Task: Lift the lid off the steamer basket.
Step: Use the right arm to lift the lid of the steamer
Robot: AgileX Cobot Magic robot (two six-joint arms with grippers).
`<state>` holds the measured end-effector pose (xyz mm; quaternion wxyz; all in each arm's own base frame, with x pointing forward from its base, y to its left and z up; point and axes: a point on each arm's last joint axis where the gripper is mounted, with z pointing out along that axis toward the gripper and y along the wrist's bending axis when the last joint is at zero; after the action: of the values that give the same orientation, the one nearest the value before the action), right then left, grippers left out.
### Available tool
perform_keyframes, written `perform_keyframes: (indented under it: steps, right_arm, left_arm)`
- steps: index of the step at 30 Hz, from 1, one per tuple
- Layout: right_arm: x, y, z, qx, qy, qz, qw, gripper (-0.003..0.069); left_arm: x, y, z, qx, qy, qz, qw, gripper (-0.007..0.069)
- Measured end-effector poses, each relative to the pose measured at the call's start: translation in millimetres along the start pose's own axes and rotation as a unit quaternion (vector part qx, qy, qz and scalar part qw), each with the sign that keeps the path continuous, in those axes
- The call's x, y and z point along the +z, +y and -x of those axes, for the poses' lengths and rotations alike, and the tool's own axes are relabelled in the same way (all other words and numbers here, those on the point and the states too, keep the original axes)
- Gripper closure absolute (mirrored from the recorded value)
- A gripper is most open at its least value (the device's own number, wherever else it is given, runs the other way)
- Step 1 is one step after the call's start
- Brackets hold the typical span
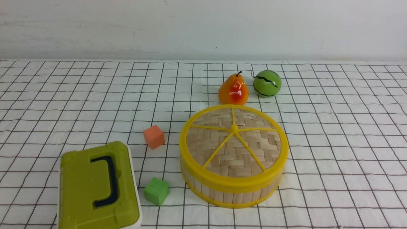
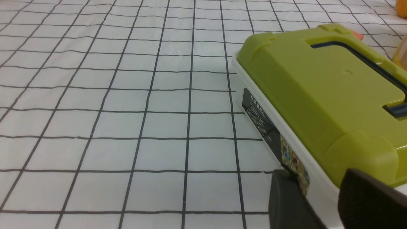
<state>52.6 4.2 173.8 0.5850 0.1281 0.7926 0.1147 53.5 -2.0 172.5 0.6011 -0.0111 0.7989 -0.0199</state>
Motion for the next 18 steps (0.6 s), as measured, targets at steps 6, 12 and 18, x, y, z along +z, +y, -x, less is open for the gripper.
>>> perform_keyframes:
  steps: [6, 12, 18]
  right_arm:
    - [-1, 18, -1, 0.347, 0.030, 0.099, 0.932, 0.0551]
    - [-2, 21, 3, 0.386, 0.023, 0.120, 0.915, 0.0546]
    - [-4, 22, 11, 0.327, -0.008, 0.128, 0.936, 0.0540]
  left_arm:
    - [0, 0, 0, 0.000, 0.000, 0.000, 1.000, 0.0386]
    - [0, 0, 0, 0.000, 0.000, 0.000, 1.000, 0.0386]
    - [0, 0, 0, 0.000, 0.000, 0.000, 1.000, 0.0386]
